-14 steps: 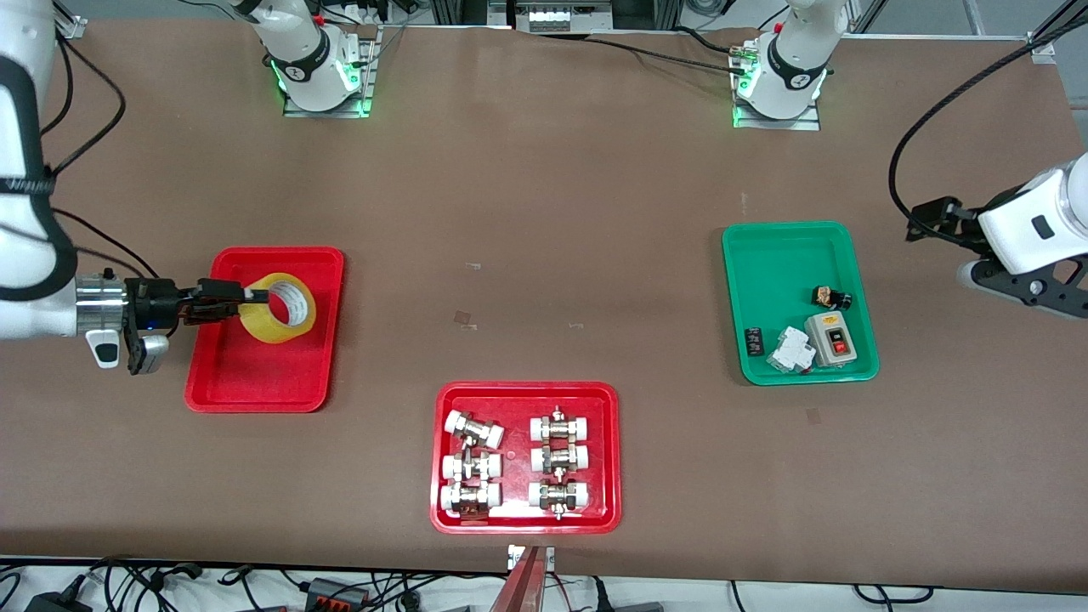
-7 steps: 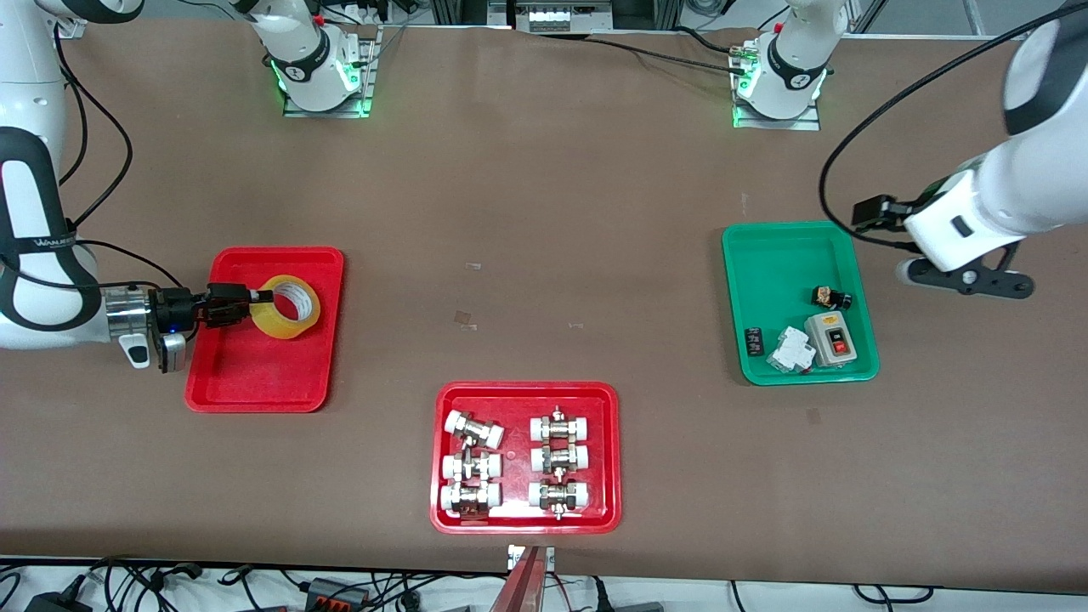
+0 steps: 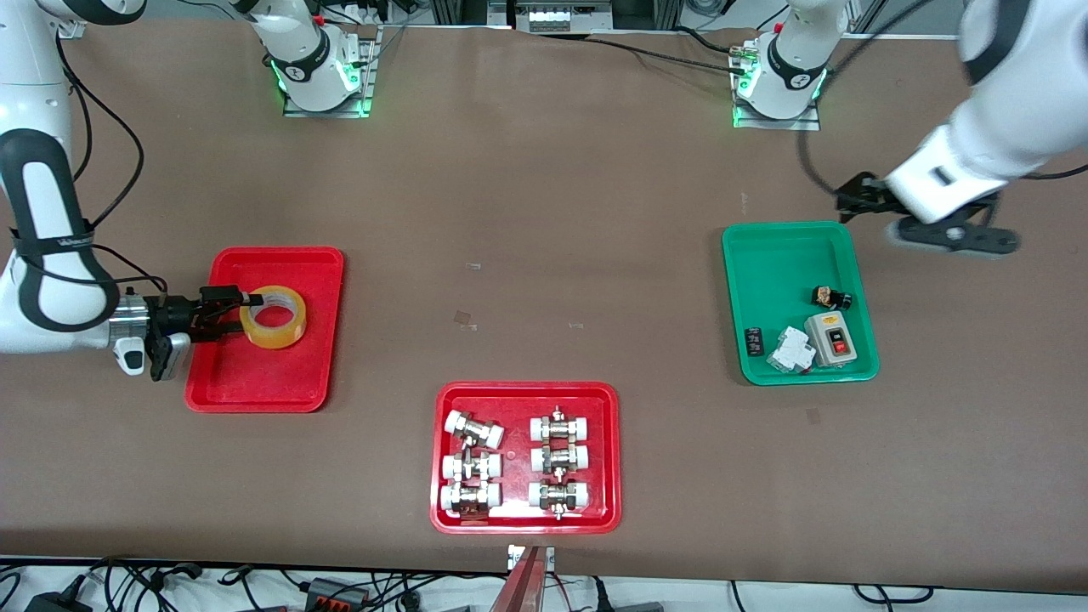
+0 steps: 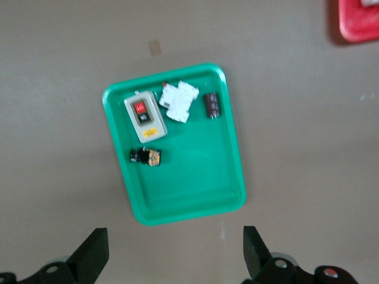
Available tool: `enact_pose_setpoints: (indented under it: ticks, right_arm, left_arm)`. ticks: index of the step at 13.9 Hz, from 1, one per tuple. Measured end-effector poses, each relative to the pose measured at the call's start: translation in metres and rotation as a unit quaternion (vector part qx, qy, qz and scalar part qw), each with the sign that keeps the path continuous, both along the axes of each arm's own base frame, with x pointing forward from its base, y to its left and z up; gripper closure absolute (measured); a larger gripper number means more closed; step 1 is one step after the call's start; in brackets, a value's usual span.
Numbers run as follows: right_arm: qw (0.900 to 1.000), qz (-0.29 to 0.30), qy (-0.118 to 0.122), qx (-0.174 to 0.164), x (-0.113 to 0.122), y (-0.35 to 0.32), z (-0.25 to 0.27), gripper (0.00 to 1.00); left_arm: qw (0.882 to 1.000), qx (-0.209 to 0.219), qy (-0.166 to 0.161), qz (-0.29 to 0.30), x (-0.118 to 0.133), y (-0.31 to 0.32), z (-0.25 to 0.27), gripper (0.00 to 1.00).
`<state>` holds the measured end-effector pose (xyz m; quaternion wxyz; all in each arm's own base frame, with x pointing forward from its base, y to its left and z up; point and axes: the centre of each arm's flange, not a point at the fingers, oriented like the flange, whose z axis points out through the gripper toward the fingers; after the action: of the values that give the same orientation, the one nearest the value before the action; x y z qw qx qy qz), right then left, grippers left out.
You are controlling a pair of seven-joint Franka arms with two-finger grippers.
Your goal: Left arm passes tape to right arm into tray
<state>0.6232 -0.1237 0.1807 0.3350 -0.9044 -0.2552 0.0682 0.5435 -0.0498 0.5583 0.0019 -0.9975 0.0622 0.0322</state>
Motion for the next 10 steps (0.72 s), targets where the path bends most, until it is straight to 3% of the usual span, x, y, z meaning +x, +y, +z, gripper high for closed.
enact_pose_setpoints:
  ticks: [3,5,7,10]
  right_arm:
    - [0.995,0.052,-0.044,-0.071,0.019,0.009,0.02,0.0]
    - [0.985,0.073,-0.07,-0.141,0.034,0.019,0.07,0.0]
    - [0.969,0.059,-0.09,-0.223,0.041,0.037,0.141,0.0]
    - [0.952,-0.018,-0.091,-0.293,0.029,0.092,0.244,0.0]
  left_arm:
    - [1.0,-0.009,-0.016,0.005,0.004,0.013,0.02,0.0]
    - [1.0,-0.011,-0.019,0.005,0.006,0.014,0.024,0.0]
    - [1.0,-0.012,-0.02,0.005,0.006,0.015,0.026,0.0]
    - [1.0,-0.013,-0.023,-0.003,0.007,0.008,0.028,0.0]
